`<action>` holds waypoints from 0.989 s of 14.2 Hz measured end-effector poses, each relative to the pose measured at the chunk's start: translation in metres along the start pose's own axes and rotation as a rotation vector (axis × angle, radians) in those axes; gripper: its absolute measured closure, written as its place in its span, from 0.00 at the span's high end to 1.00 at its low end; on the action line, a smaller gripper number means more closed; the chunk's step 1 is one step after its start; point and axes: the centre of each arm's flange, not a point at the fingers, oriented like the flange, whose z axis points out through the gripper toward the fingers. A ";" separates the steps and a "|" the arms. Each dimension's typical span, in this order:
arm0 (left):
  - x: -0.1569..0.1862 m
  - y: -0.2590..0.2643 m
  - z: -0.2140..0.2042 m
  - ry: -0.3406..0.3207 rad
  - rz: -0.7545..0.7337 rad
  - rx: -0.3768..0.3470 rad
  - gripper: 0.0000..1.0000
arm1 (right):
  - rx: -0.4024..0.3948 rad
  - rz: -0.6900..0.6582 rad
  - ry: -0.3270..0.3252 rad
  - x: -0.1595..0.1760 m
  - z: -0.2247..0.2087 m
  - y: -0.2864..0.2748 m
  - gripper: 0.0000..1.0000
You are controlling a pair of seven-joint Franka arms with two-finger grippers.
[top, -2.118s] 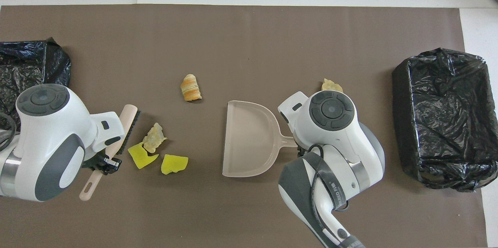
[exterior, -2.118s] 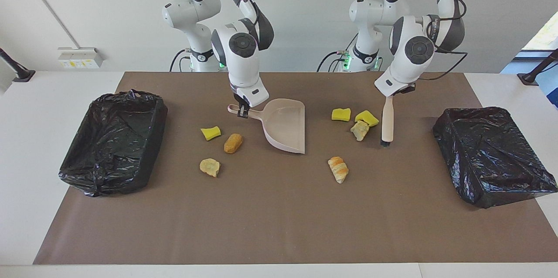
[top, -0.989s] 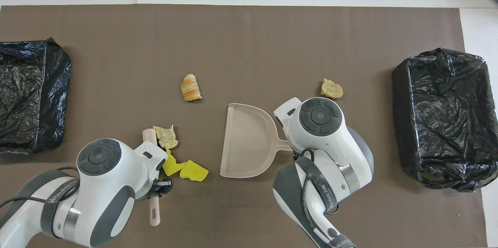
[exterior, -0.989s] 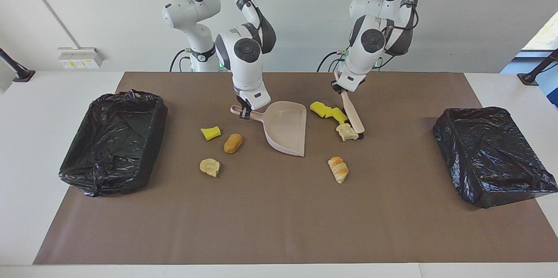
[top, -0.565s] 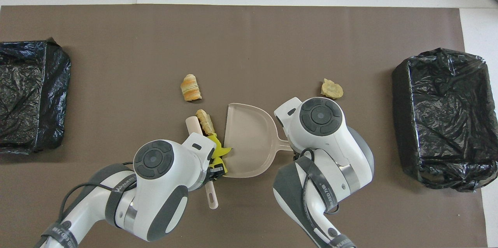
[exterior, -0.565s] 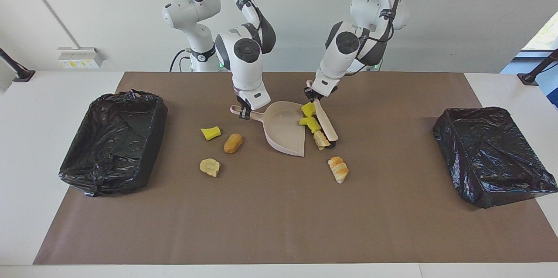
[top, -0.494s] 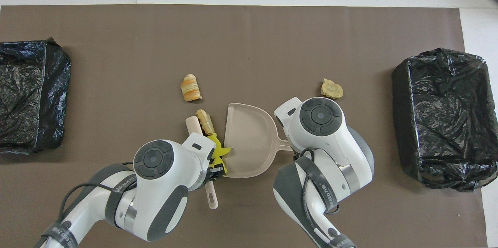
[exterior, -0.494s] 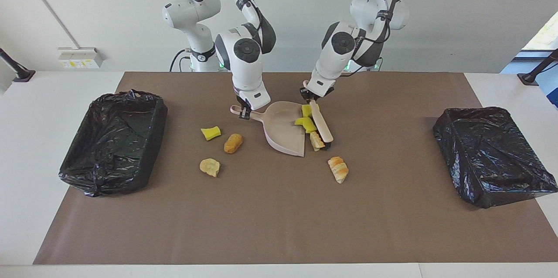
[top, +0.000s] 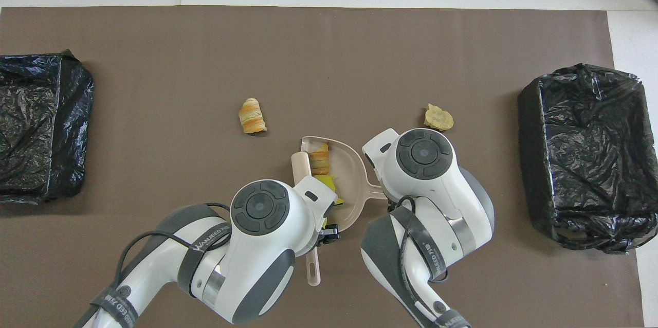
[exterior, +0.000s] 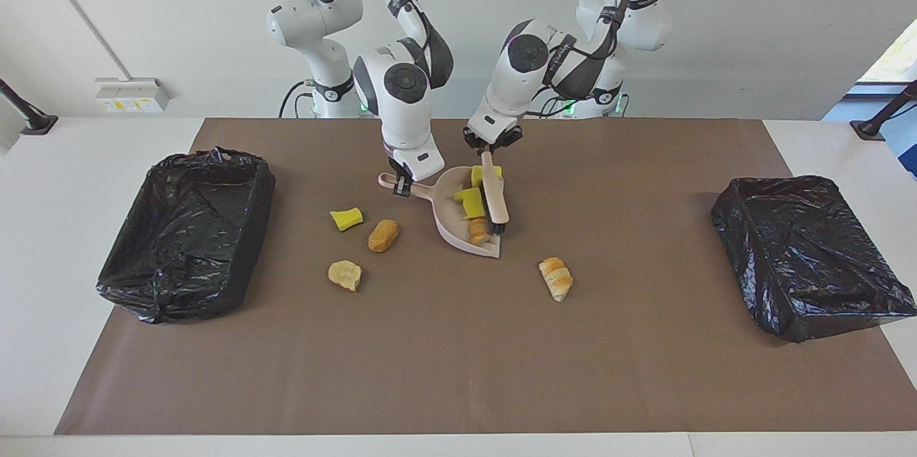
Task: Sweep and dump trash in bin
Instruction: 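Sweep the sponge pieces into the dustpan with the left gripper's brush, then sweep the remaining scraps into the dustpan with the left gripper's brush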
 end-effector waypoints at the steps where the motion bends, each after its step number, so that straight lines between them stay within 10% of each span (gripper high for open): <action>1: 0.004 -0.001 -0.015 0.011 -0.007 -0.015 0.26 | -0.002 -0.003 0.002 0.000 0.000 0.001 0.33; 8: 0.062 -0.042 -0.057 0.079 -0.037 -0.069 0.26 | -0.018 -0.036 0.014 -0.006 0.001 0.009 0.33; 14: 0.165 -0.171 -0.067 0.146 0.301 0.108 0.26 | 0.011 0.178 -0.013 -0.002 0.010 -0.004 0.33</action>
